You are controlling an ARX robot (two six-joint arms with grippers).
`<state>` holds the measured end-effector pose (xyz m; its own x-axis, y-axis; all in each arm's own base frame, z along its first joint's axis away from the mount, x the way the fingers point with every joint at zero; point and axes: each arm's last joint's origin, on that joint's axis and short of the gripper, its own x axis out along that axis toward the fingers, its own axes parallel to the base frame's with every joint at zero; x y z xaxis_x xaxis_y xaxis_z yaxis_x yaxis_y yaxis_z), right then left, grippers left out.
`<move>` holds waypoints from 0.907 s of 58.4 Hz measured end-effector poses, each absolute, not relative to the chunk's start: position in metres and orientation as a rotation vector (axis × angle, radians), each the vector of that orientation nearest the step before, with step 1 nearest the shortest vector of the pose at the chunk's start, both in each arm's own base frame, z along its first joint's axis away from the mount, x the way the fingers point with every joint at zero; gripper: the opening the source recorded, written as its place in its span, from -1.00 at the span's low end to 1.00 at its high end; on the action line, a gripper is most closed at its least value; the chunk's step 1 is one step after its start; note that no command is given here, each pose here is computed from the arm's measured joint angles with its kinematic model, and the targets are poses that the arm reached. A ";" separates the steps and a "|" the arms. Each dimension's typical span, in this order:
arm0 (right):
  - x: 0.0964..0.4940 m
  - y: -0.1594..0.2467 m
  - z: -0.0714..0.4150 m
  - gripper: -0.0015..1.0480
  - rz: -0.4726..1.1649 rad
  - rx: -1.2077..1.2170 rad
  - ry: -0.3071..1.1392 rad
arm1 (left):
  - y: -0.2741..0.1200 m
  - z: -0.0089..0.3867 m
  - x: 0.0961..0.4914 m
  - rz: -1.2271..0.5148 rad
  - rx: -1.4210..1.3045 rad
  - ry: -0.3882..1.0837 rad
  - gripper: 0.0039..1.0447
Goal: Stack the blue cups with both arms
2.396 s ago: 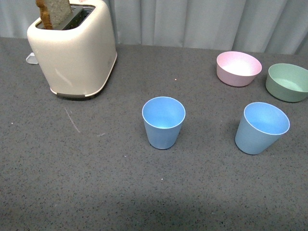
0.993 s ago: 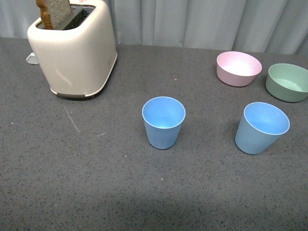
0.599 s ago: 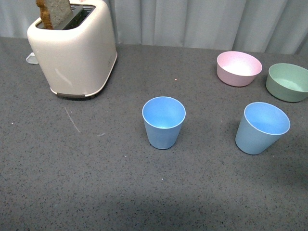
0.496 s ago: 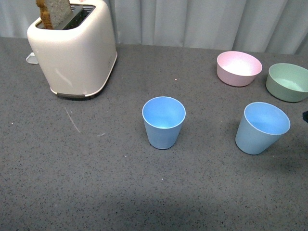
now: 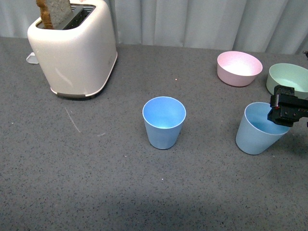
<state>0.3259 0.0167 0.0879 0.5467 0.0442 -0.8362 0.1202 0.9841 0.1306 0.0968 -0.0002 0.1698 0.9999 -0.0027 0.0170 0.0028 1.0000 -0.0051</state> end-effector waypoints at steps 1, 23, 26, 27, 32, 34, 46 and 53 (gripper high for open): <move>0.326 0.017 0.087 0.26 -0.047 0.184 0.998 | 0.000 0.170 0.097 -0.003 -0.005 -0.017 0.88; 0.328 0.022 0.086 -0.76 -0.054 0.196 1.048 | 0.000 0.170 0.097 -0.003 -0.005 -0.017 0.88; 0.328 0.022 0.086 -0.92 -0.055 0.195 1.050 | 0.000 0.170 0.097 -0.003 -0.005 -0.017 0.88; 0.328 0.022 0.086 -0.95 -0.053 0.197 1.050 | 0.000 0.170 0.097 -0.003 -0.005 -0.017 0.88; 0.328 0.022 0.087 -0.98 -0.047 0.216 1.060 | 0.000 0.170 0.097 -0.003 -0.005 -0.017 0.88; 0.328 0.023 0.088 -0.98 -0.043 0.228 1.064 | 0.000 0.170 0.097 -0.003 -0.005 -0.017 0.88; 0.327 0.031 0.106 -0.98 0.074 0.376 1.076 | 0.000 0.170 0.097 -0.003 -0.005 -0.017 0.88; 0.328 0.053 0.138 -0.98 0.202 0.398 1.017 | 0.000 0.170 0.097 -0.003 -0.005 -0.017 0.88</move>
